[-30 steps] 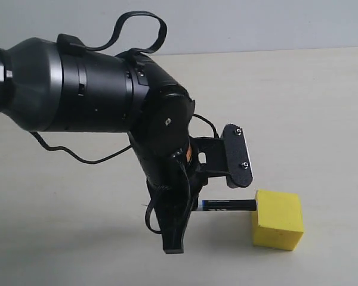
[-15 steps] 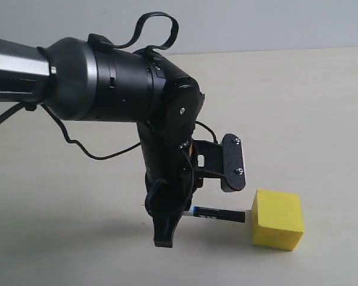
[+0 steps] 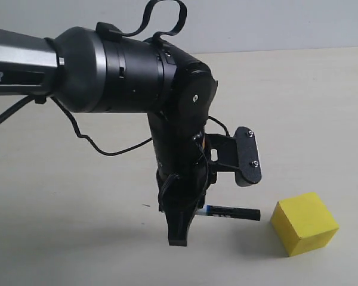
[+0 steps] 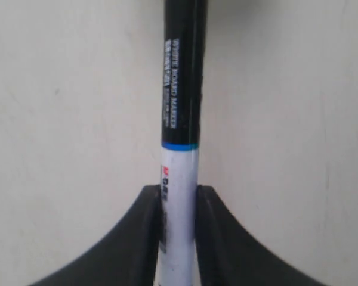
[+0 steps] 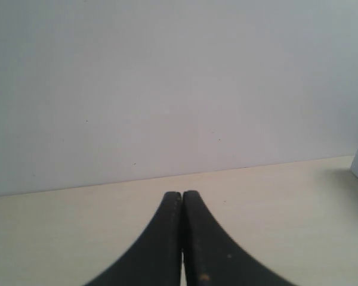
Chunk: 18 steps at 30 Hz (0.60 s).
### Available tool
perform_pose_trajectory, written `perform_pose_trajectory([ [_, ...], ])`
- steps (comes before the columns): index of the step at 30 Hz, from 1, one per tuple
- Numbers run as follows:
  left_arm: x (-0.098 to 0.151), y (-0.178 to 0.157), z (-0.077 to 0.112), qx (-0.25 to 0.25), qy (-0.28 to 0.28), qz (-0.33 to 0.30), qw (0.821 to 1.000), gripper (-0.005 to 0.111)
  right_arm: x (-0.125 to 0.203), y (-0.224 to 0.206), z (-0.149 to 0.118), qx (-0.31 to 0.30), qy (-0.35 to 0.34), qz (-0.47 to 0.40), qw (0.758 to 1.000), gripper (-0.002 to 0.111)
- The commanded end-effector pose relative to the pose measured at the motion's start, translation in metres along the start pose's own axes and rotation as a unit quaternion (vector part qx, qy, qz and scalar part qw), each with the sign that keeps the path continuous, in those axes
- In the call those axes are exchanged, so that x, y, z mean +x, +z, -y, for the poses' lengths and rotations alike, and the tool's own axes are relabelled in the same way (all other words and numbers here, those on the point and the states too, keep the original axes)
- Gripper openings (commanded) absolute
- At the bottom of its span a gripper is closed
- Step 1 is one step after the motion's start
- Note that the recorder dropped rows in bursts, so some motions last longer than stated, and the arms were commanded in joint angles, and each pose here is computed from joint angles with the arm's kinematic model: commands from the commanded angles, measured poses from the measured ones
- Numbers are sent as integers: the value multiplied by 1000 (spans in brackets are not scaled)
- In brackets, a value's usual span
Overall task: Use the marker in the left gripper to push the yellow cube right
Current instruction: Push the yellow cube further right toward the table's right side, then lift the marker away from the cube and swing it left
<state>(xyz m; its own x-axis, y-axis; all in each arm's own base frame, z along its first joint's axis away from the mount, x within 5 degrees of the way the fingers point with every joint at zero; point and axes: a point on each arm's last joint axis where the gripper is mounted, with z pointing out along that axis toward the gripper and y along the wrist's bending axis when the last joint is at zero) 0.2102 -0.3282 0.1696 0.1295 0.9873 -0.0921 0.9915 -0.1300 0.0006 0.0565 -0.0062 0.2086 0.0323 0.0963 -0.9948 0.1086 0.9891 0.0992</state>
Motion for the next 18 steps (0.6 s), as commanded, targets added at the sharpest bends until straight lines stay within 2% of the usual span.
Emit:
perform_pose_trajectory([
  [1, -2, 4, 5, -9, -23, 3, 1000, 0, 1, 0, 0, 3, -5, 4, 1000, 0],
  [3, -7, 4, 2, -29, -41, 27, 998, 0, 1, 0, 0, 3, -5, 4, 1000, 0],
  [9, -23, 5, 3, -62, -42, 82, 994, 0, 1, 0, 0, 3, -5, 4, 1000, 0],
  [14, -22, 7, 3, -62, -38, 73, 995, 0, 1, 0, 0, 3, -6, 4, 1000, 0],
  [18, -10, -9, -2, -57, -60, 63, 995, 0, 1, 0, 0, 3, -6, 4, 1000, 0],
])
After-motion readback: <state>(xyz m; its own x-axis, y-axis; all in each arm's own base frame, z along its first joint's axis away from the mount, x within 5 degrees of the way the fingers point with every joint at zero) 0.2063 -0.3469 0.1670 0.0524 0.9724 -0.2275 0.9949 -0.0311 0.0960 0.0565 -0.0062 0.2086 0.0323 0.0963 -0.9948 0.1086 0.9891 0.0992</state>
